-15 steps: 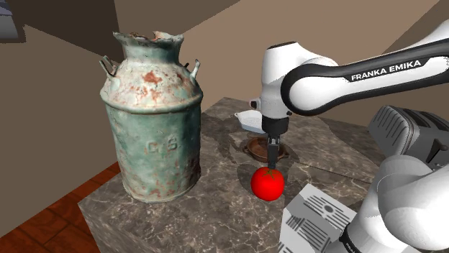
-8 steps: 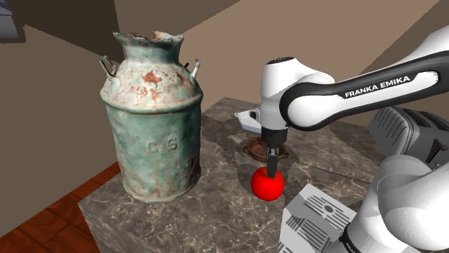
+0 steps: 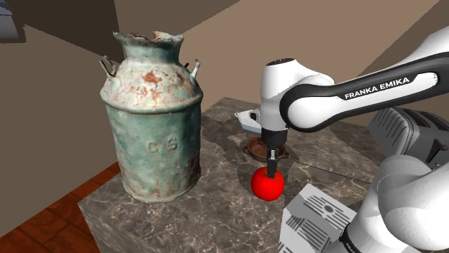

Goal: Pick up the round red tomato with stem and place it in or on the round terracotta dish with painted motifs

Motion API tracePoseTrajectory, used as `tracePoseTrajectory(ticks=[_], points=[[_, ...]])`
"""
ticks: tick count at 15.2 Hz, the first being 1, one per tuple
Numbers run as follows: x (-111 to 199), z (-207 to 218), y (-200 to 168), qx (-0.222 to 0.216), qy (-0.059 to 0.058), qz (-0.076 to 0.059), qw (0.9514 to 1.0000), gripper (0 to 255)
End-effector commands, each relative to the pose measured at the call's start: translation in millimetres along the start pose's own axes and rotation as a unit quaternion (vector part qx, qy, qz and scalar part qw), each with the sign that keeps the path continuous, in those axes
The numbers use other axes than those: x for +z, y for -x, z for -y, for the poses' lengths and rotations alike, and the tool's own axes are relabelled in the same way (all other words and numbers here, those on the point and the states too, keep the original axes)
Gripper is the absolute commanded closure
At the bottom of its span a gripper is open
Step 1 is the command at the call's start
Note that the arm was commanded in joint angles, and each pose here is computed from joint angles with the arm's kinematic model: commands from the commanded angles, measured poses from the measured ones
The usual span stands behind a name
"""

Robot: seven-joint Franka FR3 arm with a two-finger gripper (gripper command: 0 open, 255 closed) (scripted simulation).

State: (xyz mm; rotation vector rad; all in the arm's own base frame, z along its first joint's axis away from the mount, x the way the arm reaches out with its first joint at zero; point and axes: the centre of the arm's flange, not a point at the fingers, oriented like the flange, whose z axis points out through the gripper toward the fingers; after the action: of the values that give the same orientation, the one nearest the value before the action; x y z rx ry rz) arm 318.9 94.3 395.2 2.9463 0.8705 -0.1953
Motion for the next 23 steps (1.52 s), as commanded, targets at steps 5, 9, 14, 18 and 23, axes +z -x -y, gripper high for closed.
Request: tracePoseTrajectory(ticks=[5, 9, 14, 18, 23], points=[[0, 0, 0, 0.0, 0.0, 0.0, 1.0, 255], [0, 0, 0, 0.0, 0.0, 0.0, 1.0, 255], [-26, -1, 4, 0.0, 0.0, 0.0, 1.0, 255], [-47, -1, 7, 0.0, 0.0, 0.0, 1.0, 255], [-73, -2, 10, 0.0, 0.0, 0.0, 1.0, 255]])
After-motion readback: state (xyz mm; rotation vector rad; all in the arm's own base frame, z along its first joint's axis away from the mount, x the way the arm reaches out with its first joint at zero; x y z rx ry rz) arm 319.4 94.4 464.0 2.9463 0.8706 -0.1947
